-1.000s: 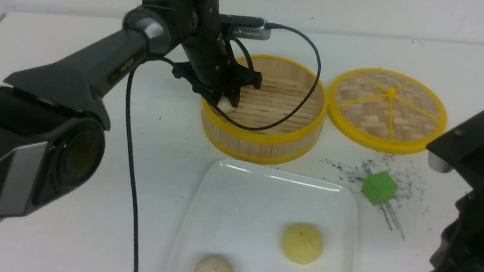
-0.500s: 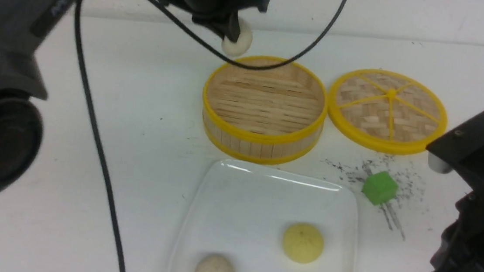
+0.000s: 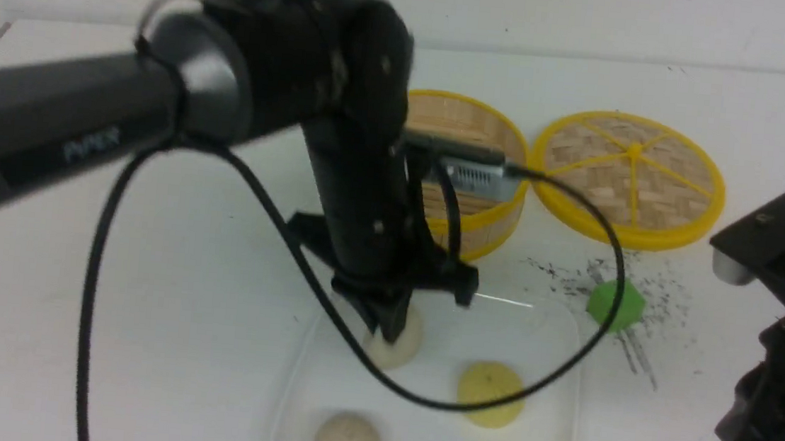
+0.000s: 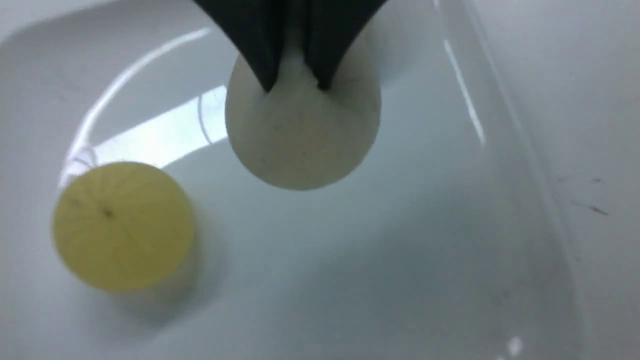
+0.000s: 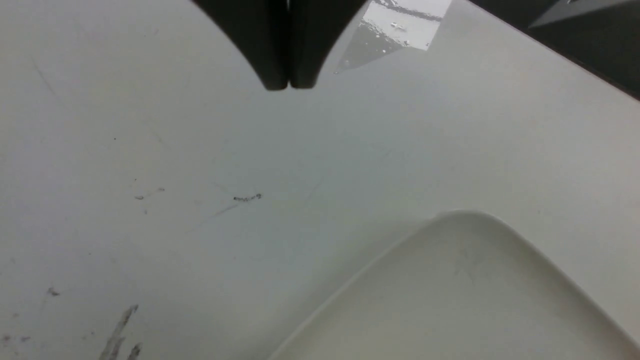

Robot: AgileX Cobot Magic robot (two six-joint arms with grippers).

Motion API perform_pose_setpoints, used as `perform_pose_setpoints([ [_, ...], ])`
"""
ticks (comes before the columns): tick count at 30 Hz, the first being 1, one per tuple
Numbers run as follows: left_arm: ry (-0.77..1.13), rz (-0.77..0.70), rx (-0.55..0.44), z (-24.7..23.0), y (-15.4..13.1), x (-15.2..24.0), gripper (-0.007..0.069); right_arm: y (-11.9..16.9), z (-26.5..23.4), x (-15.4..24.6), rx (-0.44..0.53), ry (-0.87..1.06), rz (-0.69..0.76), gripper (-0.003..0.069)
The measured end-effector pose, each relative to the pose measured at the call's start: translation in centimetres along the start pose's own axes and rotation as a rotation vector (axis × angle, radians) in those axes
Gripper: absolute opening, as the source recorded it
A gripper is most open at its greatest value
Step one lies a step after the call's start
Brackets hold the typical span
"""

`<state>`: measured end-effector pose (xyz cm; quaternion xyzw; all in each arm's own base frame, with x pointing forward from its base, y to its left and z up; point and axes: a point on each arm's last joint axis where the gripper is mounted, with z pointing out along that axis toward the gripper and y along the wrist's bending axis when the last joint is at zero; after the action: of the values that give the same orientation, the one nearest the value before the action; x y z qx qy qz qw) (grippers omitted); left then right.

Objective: Put the steamed buns into the plate on the white tablecloth.

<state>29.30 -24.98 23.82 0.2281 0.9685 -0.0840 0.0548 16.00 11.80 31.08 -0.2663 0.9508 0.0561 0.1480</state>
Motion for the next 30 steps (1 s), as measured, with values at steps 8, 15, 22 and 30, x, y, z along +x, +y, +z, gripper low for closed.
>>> perform_pose_setpoints([
  [8,-0.066,-0.055,-0.042,4.5,-1.7,-0.2,0.0242,-0.9,-6.2,4.7,0.034,-0.212,0.039,0.0026],
  [15,-0.079,-0.047,-0.049,4.4,-1.7,-0.3,0.0456,-1.6,-11.5,11.4,0.003,-0.514,0.058,0.0034],
  [22,-0.22,0.017,-0.092,0.5,-1.6,-0.9,0.056,-2.4,-13.2,20.4,-0.052,-0.906,0.083,0.0043],
  [30,-0.361,0.048,-0.103,-4.3,-1.7,-1.4,0.0488,-1.9,-6.4,17.6,-0.084,-1.132,0.054,0.0043],
])
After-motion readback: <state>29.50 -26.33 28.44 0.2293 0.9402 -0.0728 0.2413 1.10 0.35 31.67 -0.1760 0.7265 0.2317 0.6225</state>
